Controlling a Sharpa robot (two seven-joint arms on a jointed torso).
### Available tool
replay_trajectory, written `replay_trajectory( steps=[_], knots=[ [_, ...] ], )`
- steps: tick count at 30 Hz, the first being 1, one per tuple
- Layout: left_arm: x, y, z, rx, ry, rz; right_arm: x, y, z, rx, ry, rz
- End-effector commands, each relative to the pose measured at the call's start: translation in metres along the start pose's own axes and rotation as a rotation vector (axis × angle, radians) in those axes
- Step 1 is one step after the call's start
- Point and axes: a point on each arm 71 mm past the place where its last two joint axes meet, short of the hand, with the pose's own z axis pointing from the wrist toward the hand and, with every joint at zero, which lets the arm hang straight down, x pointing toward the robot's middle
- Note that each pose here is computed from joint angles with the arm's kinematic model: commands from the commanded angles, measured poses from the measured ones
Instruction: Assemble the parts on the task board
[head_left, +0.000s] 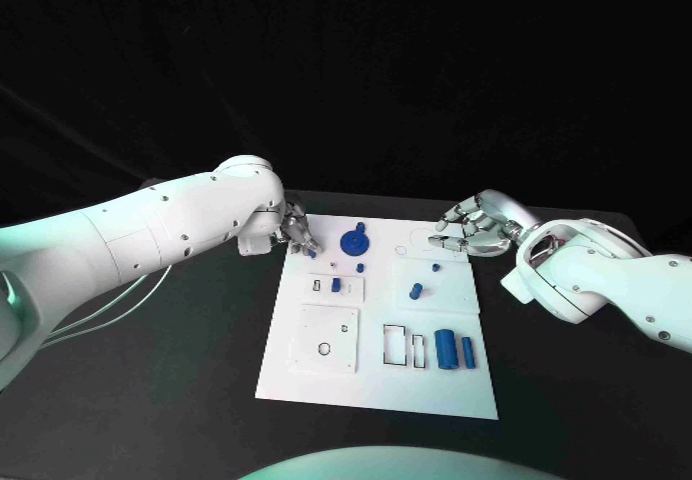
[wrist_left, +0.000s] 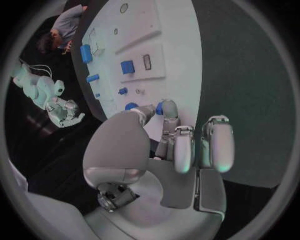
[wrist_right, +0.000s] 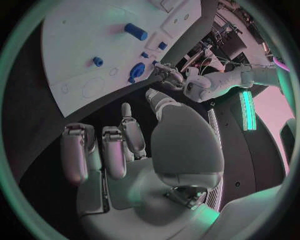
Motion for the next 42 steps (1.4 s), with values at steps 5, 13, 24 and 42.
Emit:
replay_trajectory(
  steps=[5,13,24,42],
  knots=[
    [-0.0004,-0.0021,0.0003,0.026,-0.005,-0.035,0.002,0.000,0.000,-0.005,0.015,-0.006],
    [-0.0004,0.0014,-0.0012,0.039,-0.007,-0.081,0.002,-0.001,0.000,-0.003,0.017,-0.006],
    [0.0072,0.0063,-0.0093,0.070,0.006,-0.140,0.002,-0.002,-0.001,0.000,0.019,-0.006],
    [0.0488,0.0171,-0.0301,0.146,-0.022,-0.113,0.001,-0.005,-0.002,0.007,0.019,-0.006]
  ],
)
